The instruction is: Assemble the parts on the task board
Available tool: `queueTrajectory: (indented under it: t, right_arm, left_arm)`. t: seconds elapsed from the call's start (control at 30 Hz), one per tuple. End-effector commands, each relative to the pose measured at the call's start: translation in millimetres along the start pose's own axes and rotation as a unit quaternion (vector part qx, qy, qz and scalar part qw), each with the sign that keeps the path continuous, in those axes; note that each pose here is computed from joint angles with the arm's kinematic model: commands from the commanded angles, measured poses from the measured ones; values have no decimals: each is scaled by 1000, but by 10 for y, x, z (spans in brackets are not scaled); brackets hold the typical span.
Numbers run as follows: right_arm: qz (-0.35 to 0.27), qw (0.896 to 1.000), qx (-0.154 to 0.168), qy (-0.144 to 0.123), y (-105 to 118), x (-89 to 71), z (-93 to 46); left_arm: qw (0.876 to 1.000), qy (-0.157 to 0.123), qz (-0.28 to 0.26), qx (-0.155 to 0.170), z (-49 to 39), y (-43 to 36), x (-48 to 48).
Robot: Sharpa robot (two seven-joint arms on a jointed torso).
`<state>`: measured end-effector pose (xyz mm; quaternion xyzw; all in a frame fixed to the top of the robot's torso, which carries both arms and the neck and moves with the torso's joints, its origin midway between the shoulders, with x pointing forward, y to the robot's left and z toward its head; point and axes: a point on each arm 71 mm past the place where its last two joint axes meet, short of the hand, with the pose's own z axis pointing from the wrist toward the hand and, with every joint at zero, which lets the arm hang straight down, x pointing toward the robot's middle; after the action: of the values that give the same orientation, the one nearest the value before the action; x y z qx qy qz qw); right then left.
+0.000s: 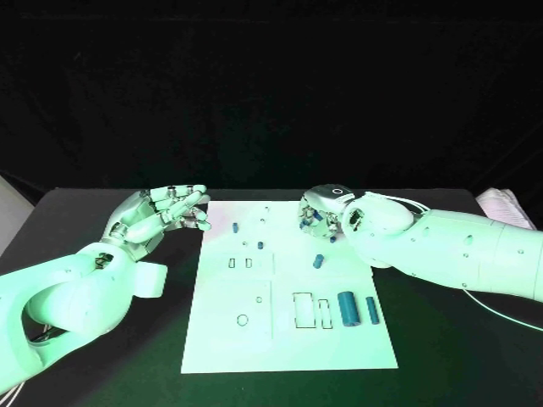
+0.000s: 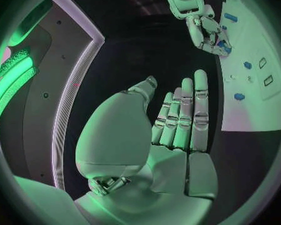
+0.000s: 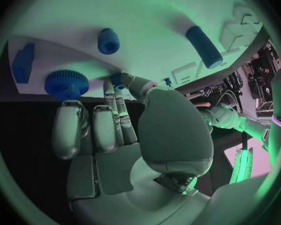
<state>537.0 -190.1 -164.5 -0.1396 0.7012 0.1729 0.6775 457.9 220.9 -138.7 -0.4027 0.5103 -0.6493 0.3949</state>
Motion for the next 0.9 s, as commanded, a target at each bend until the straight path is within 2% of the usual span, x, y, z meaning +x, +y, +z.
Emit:
queueTrajectory:
  t: [0.03,0.17,0.43,0.9]
  right_arm:
    - [3,999,0,-35,19,-37,-14]
    - [11,998,7,-61,36,-116,-16]
    - [18,995,17,-94,110,-232,66]
    - [14,994,14,-105,323,-268,327]
  left_arm:
    - [1000,8,-2,2,6,-14,5]
    - [1000,6,-1,2,9,-12,-10]
    - [1000,3,1,1,16,-9,-37]
    - [1000,6,0,0,31,-6,-17]
